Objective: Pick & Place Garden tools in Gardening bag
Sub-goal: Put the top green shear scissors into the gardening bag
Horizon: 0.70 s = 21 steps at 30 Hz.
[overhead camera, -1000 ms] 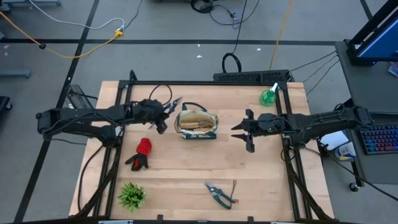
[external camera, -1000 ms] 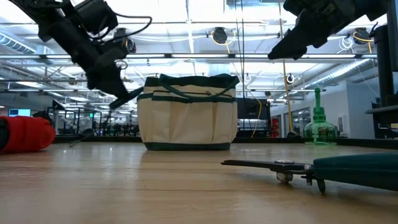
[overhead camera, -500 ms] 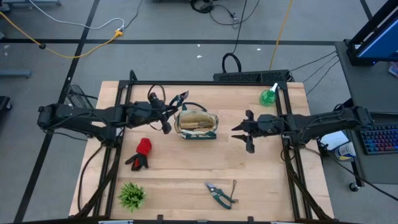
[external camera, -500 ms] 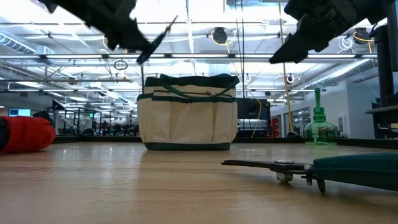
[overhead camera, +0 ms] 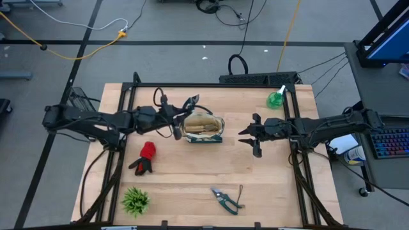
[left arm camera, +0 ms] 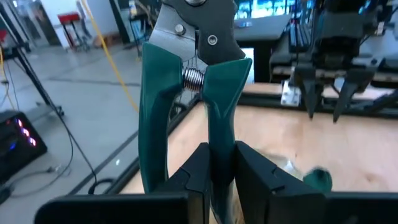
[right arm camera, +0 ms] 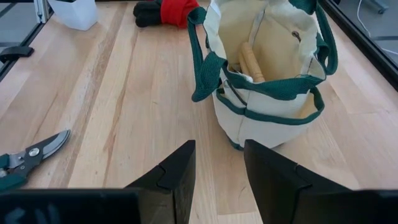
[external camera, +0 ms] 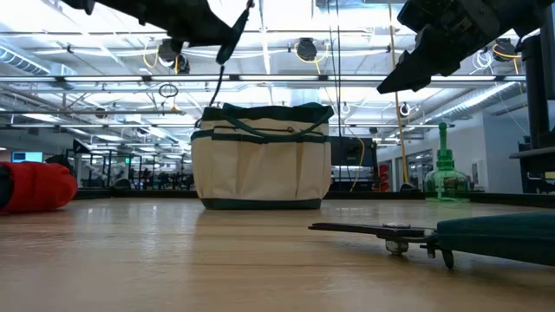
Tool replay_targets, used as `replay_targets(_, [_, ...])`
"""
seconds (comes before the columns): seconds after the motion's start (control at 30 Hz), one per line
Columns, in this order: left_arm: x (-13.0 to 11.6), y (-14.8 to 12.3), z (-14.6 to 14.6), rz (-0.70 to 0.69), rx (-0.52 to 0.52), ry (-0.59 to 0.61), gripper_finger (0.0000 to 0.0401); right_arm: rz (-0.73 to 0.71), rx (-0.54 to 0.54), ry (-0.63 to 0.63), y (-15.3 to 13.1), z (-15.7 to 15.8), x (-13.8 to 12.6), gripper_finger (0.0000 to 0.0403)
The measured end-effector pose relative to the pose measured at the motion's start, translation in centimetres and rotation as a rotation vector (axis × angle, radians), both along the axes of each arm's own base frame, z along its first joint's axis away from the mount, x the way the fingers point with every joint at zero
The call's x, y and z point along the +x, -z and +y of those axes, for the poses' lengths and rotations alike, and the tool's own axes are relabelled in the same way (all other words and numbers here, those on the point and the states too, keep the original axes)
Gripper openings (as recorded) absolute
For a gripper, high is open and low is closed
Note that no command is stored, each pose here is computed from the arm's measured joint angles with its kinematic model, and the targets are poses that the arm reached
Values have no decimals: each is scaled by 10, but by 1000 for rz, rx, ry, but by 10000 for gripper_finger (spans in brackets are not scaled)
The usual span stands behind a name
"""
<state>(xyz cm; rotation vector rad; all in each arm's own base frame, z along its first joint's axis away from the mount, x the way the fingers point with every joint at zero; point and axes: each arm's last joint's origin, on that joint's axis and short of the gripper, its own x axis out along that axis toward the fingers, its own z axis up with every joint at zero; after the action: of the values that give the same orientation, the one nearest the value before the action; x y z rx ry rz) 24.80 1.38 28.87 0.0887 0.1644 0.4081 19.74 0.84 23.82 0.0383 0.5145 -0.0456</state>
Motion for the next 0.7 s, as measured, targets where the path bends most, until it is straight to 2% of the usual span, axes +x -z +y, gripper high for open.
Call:
replay_targets(0.27, [17,-1,-1,-107,52,53,51,-7,0,0,0,0,0,130])
replay_targets(0.53, [24,3,-2,-121,55,101,51,-16,0,0,-1,0,1,130])
replay_targets(0.7, [31,2,-2,-192,85,137,51,-61,-6,-4,-5,0,3,130])
